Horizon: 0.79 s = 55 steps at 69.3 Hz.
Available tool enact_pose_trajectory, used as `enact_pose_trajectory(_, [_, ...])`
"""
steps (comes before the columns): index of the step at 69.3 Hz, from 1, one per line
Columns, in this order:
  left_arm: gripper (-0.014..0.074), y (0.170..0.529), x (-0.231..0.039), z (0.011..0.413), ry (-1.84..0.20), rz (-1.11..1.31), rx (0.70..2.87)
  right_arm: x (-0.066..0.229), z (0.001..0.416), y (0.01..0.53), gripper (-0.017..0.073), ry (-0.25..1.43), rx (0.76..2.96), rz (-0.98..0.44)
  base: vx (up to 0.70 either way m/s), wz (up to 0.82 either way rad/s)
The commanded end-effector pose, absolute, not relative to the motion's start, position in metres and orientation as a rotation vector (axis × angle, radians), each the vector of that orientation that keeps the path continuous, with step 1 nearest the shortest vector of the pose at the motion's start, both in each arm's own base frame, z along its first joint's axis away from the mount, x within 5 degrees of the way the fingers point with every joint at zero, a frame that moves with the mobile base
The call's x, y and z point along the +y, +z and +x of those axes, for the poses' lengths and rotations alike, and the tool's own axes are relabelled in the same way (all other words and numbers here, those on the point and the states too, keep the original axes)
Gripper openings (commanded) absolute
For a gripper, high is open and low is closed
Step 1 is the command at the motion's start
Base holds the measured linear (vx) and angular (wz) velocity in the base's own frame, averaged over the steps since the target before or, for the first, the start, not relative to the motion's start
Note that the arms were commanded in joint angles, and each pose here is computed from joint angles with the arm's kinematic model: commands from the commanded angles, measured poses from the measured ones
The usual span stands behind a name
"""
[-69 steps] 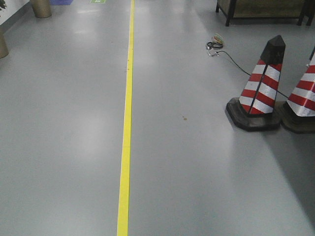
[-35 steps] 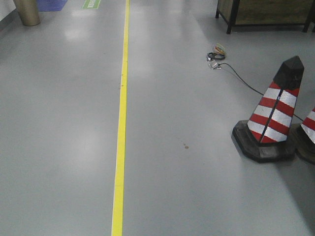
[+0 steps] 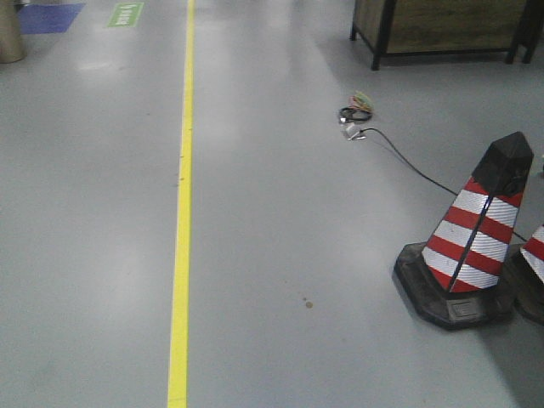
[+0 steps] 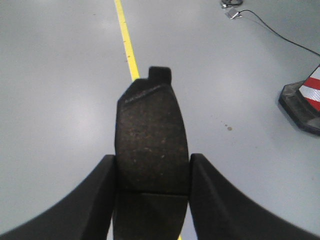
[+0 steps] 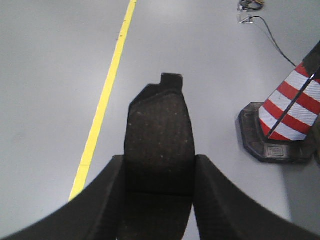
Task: Move and align brake pads A on conveyor
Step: 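Drive past the red-and-white cones toward the dark conveyor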
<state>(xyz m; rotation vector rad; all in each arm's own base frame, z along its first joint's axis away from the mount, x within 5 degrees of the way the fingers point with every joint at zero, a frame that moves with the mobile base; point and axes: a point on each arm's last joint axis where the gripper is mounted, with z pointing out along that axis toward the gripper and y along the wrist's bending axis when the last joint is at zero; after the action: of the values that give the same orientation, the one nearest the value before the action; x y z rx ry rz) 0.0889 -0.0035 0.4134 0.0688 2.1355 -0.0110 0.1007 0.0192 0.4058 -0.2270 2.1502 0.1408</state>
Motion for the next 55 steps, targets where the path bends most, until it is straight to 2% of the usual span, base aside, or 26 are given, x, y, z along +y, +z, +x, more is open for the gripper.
enact_pose_trajectory(1, [-0.0006,0.427,-0.0042,0.0914,-0.022,0.064,2.032,0.0189,0.1034,0.4205,-0.0006,0.131,2.039,-0.218,0.4,-0.28])
enact_pose_trajectory(23, [-0.0006,0.4271,-0.0042,0.0912,-0.022,0.064,2.031,0.0189,0.1034,0.4205,-0.0006,0.131,2.039,-0.218,0.36,-0.45])
enact_pose_trajectory(55, [-0.0006,0.4271,-0.0042,0.0912,-0.022,0.064,2.031,0.0189,0.1034,0.4205,-0.0006,0.131,2.039,-0.218,0.3,-0.7])
